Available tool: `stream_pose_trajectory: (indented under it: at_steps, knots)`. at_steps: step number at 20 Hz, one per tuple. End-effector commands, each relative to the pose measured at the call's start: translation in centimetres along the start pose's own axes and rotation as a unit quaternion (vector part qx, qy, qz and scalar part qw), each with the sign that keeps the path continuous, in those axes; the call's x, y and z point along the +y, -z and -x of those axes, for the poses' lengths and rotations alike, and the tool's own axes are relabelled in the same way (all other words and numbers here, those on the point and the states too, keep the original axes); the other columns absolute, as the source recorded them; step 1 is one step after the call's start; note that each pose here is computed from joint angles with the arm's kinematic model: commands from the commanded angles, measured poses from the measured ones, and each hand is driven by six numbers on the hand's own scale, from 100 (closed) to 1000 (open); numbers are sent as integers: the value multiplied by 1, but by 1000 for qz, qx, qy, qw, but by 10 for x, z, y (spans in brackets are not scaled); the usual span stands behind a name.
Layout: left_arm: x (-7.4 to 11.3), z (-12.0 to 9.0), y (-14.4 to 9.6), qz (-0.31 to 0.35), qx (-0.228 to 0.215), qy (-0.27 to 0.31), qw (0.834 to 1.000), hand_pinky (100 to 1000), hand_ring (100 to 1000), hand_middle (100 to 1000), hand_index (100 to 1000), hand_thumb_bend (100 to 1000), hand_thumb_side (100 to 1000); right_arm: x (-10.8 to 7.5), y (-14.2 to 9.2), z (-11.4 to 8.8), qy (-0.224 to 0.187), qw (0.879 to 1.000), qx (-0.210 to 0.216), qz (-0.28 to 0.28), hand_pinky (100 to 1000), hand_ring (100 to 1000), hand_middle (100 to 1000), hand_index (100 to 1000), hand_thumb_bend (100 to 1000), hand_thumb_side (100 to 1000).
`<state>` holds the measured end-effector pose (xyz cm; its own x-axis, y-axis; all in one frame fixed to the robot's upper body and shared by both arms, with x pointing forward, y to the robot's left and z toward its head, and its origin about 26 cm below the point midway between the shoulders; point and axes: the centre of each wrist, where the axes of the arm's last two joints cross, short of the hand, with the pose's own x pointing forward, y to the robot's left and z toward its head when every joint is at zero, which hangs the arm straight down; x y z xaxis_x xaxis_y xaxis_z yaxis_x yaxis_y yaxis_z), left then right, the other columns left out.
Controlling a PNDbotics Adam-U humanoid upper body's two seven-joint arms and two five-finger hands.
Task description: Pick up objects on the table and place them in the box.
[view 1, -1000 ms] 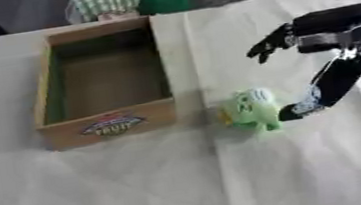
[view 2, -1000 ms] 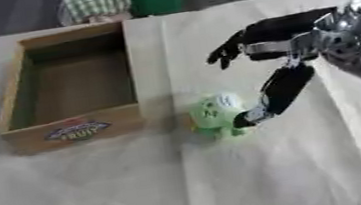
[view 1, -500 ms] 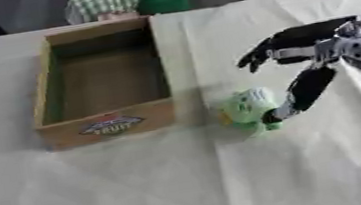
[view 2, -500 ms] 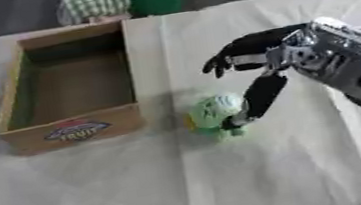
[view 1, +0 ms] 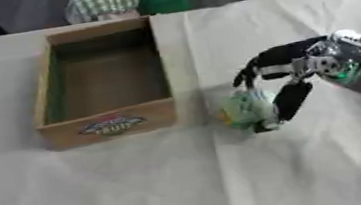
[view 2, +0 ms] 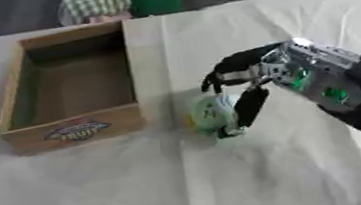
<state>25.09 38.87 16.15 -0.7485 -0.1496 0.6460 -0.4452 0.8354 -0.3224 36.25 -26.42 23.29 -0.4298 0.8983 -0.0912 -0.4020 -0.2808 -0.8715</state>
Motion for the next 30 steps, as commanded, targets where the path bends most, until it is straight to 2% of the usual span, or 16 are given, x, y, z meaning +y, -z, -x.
stream_pose_trajectory:
  at_steps: [1, 4, 9, 11, 12, 14, 19, 22, 26, 30]
  knots:
    - [-1, -6, 4, 9, -13, 0, 1000, 752, 547, 528, 701, 100, 576, -8, -4, 3, -14, 1000, 9, 11, 851, 869, 613, 837, 481, 405]
    - [-1, -6, 4, 9, -13, 0, 1000, 752, 547, 528, 700, 100, 577, -7, -1, 2, -14, 1000, 8, 14, 842, 846, 526, 754, 430, 374]
    - [-2, -6, 4, 9, -13, -1, 1000, 752, 547, 528, 700, 100, 577, -4, 3, 3, -6, 1000, 7, 17, 830, 797, 460, 661, 303, 294]
    - [-2, -6, 4, 9, -13, -1, 1000, 752, 547, 528, 700, 100, 577, -3, 4, 3, 3, 1000, 4, 14, 828, 773, 433, 630, 188, 238]
    - [-2, -6, 4, 9, -14, -1, 1000, 752, 548, 528, 700, 100, 577, -3, 4, 3, 8, 1000, 2, 13, 825, 759, 424, 622, 100, 194]
    - [-2, -6, 5, 9, -14, -2, 1000, 751, 548, 528, 700, 100, 578, -4, 2, 4, 21, 1000, -1, 18, 810, 725, 405, 611, 100, 195]
    - [-2, -6, 5, 9, -16, -2, 1000, 751, 548, 529, 701, 100, 578, -15, -16, -2, 39, 998, -14, 57, 804, 699, 395, 599, 100, 116]
    - [-2, -7, 6, 8, -17, -2, 1000, 751, 548, 529, 701, 100, 578, -32, -41, -10, 47, 993, -35, 102, 808, 691, 389, 597, 100, 105]
    - [-3, -6, 6, 8, -17, -2, 1000, 751, 548, 529, 701, 100, 579, -58, -75, -23, 64, 980, -59, 181, 809, 659, 354, 567, 100, 100]
    - [-3, -6, 6, 13, -16, -1, 1000, 751, 549, 529, 701, 100, 582, -79, -92, -29, 78, 967, -73, 231, 807, 637, 340, 552, 100, 100]
